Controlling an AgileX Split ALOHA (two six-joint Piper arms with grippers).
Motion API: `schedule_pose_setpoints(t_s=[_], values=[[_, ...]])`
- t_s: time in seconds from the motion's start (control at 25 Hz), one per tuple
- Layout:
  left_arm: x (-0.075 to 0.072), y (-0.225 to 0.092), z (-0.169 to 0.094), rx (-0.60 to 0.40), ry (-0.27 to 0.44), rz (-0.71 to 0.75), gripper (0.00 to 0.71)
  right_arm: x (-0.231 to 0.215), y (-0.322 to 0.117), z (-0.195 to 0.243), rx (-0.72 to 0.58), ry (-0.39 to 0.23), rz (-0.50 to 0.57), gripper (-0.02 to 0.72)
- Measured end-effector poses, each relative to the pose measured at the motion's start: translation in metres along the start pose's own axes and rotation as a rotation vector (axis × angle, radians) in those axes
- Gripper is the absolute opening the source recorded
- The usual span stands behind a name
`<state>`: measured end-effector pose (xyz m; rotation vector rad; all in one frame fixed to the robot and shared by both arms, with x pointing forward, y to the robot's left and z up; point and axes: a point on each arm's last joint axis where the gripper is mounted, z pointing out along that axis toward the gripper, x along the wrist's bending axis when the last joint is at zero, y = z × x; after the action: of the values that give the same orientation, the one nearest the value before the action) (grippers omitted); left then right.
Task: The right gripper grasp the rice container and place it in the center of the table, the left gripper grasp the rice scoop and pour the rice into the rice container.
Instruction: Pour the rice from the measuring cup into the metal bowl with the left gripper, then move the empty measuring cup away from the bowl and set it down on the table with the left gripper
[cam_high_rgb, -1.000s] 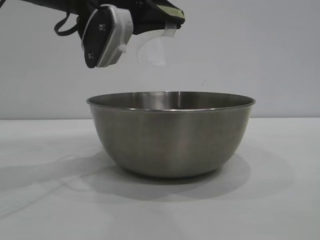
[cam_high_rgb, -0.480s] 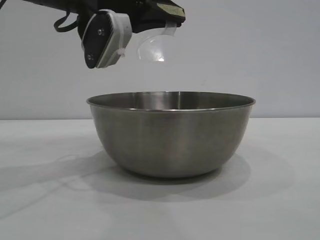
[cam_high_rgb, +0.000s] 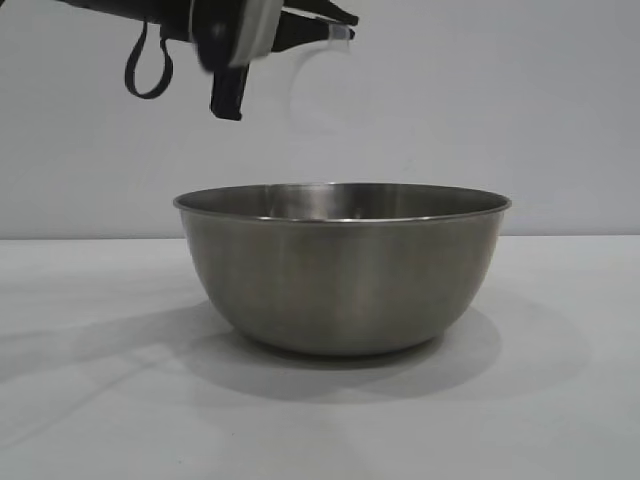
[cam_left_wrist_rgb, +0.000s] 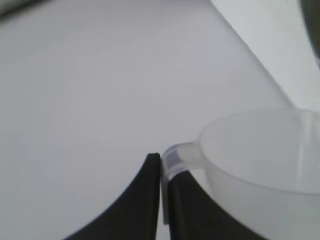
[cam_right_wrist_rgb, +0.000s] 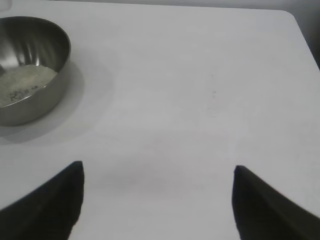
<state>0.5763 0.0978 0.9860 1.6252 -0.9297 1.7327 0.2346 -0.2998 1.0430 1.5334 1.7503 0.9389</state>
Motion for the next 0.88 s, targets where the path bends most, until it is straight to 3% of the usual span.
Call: schedule_pose_setpoints(t_s=[0.16, 0.4, 0.64, 0.88], values=[[0.004, -0.016, -0.002, 0.164, 0.088, -0.433, 0.000, 0.000, 0.000, 0.000, 0.000, 0.000, 0.000, 0.517], [0.001, -0.039, -0.017, 0.398, 0.327, -0.991, 0.000, 0.000, 0.000, 0.000, 0.000, 0.000, 0.000, 0.517], [-0.017, -0.057, -0.045, 0.554, 0.467, -1.266, 0.000, 0.000, 0.000, 0.000, 0.000, 0.000, 0.000, 0.517], [-0.043, -0.078, -0.090, 0.659, 0.600, -1.536, 0.000, 0.000, 0.000, 0.000, 0.000, 0.000, 0.000, 0.517]])
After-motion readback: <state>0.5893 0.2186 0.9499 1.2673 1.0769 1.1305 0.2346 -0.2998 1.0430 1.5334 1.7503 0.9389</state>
